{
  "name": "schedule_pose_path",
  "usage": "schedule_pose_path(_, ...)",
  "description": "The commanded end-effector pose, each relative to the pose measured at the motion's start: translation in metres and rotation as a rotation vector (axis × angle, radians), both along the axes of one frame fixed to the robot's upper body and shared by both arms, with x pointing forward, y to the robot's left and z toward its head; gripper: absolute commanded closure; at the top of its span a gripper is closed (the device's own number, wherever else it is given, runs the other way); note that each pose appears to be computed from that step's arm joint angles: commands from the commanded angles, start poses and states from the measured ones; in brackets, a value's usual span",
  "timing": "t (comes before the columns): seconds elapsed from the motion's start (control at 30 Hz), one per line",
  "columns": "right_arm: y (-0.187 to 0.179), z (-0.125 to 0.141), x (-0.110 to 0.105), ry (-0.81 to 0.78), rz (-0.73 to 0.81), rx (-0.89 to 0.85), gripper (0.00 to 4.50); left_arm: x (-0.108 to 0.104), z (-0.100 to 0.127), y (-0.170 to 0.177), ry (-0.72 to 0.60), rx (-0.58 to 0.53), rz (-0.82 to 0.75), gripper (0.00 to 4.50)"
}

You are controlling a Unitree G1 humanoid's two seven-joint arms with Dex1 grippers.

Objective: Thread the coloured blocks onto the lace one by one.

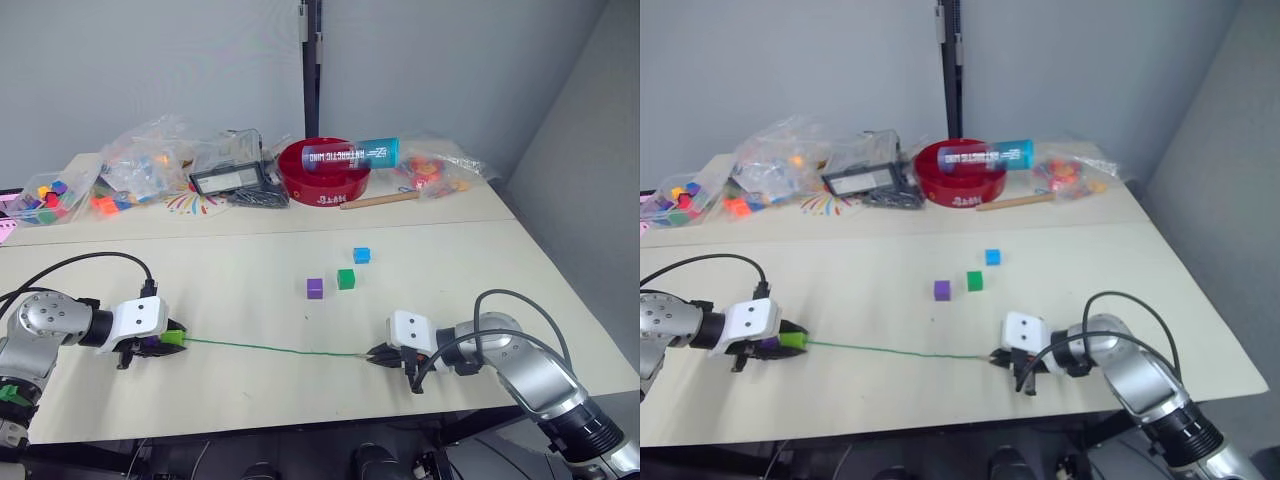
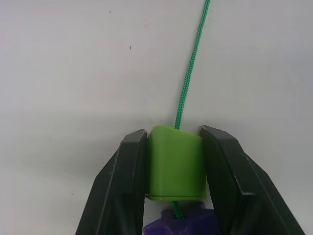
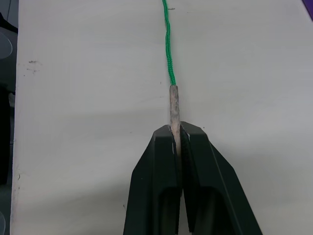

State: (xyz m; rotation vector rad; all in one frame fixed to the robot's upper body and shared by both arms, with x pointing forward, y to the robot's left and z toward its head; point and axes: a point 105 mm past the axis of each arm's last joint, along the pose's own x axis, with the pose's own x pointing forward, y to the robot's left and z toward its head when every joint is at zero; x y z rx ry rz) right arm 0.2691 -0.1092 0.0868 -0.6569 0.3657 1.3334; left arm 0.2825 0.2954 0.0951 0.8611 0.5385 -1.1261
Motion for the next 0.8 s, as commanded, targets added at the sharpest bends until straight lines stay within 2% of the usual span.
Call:
schedule_pose_path(0.03, 0.000, 0.010, 0.004, -0.047, 0.005, 0.007, 4.50, -0.018, -0.018, 0.016, 0.141, 0.065, 0.034, 3.19)
schedule_pose_path(0.07, 0.000, 0.011, 0.005, -0.049, 0.005, 0.009, 4.50, -0.015, -0.014, 0.013, 0.134, 0.041, 0.038, 3.19)
schedule_pose_path(0.13, 0.003, 0.011, 0.006, -0.051, 0.007, 0.016, 4.50, -0.006, 0.003, 0.001, 0.097, -0.032, 0.035, 2.26)
schedule_pose_path(0.27, 0.008, 0.010, 0.006, -0.047, 0.017, 0.025, 4.50, 0.002, 0.030, -0.020, 0.031, -0.106, -0.013, 0.98)
schedule_pose_path(0.33, 0.010, 0.011, 0.006, -0.046, 0.021, 0.028, 4.50, 0.002, 0.045, -0.034, 0.050, -0.171, -0.030, 0.36)
schedule_pose_path(0.43, 0.016, 0.013, 0.007, -0.042, 0.030, 0.033, 4.50, 0.001, 0.062, -0.063, 0.054, -0.239, -0.085, 0.36)
schedule_pose_path(0.5, 0.022, 0.015, 0.008, -0.042, 0.037, 0.033, 4.50, -0.002, 0.064, -0.087, 0.062, -0.279, -0.133, 0.36)
schedule_pose_path(0.6, 0.029, 0.016, 0.009, -0.046, 0.050, 0.020, 4.50, -0.006, 0.056, -0.121, 0.058, -0.312, -0.197, 0.36)
schedule_pose_path(0.73, 0.038, 0.018, 0.011, -0.057, 0.052, -0.003, 4.50, 0.005, 0.037, -0.175, -0.021, -0.378, -0.221, 0.36)
schedule_pose_path(0.8, 0.040, 0.020, 0.012, -0.063, 0.040, -0.008, 4.50, 0.008, 0.031, -0.191, -0.048, -0.400, -0.221, 0.36)
